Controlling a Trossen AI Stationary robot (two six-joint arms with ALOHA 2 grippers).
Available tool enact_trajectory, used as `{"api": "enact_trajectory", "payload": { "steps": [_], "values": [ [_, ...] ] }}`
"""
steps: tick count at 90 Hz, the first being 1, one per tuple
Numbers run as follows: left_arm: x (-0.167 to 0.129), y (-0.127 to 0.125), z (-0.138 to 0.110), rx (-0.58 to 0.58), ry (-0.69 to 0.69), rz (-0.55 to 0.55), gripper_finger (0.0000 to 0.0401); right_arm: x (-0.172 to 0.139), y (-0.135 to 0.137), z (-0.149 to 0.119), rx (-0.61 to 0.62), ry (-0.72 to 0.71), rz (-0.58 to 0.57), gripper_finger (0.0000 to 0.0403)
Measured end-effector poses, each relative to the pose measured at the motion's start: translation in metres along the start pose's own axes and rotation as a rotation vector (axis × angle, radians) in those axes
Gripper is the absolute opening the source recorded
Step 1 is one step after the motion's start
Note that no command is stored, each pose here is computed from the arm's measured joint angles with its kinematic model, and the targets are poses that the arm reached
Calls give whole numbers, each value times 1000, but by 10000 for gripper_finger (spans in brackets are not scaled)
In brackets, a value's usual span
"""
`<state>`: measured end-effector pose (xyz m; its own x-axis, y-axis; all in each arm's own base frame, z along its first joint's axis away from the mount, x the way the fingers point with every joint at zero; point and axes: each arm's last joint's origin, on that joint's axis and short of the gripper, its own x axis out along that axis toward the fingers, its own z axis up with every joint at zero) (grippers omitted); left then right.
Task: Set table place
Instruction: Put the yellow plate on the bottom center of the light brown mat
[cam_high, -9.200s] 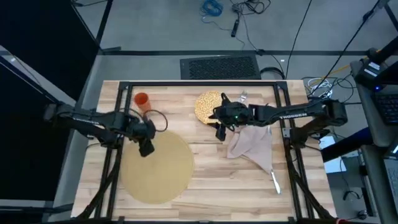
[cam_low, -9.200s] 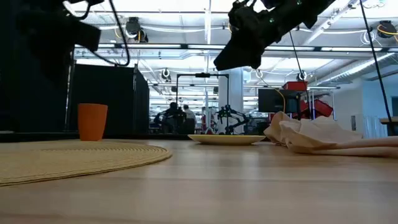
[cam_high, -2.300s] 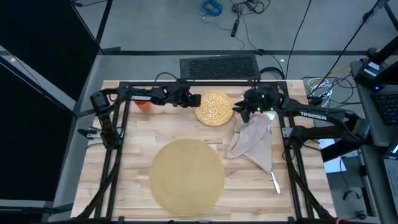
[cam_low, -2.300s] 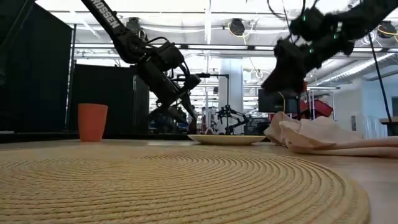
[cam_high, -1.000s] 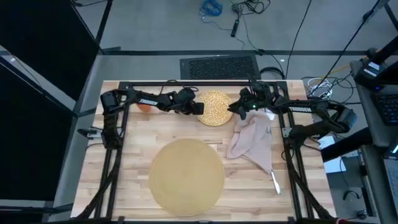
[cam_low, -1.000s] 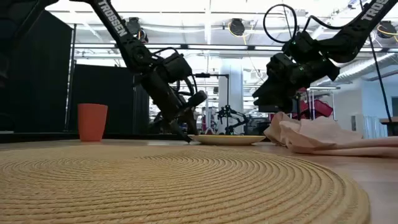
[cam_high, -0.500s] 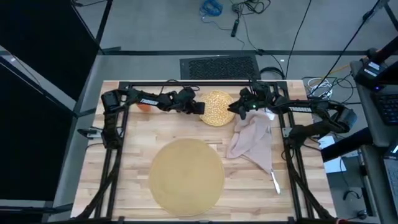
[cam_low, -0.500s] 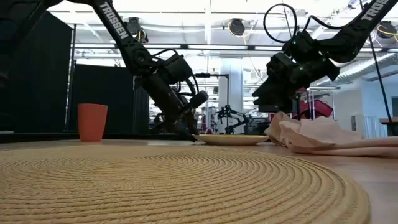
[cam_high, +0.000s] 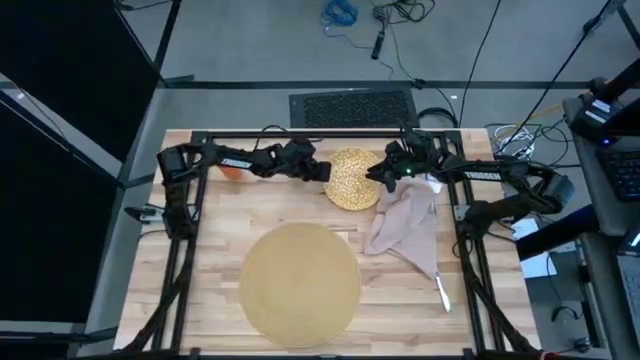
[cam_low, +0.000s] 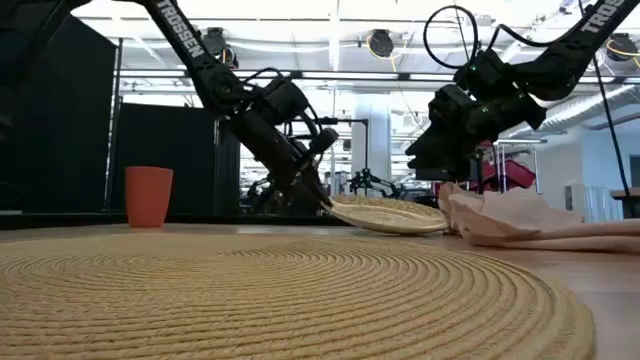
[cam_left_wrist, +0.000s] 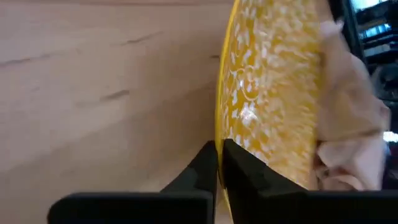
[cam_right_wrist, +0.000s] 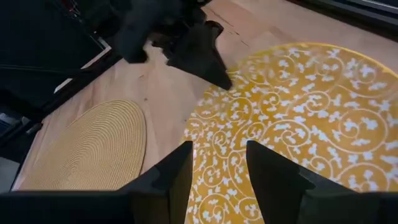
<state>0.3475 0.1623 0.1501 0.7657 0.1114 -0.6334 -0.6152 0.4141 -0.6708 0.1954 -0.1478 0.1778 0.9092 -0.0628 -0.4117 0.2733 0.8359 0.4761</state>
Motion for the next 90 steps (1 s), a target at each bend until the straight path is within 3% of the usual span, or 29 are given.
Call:
{"api": "enact_trajectory", "payload": {
  "steps": [20,35,55,90],
  "values": [
    [-29,-15,9,12,14,-68,1,-7,6,4,-10,-16,3,137],
    [-56,-20,5,27,93,-15,1,-15,11,6,-21,-25,5,137],
    [-79,-29,-15,35,241,38,0,-24,18,9,-49,-40,7,137],
    [-90,-59,-51,71,418,-69,0,-27,19,8,-47,-28,-1,137]
  ]
}}
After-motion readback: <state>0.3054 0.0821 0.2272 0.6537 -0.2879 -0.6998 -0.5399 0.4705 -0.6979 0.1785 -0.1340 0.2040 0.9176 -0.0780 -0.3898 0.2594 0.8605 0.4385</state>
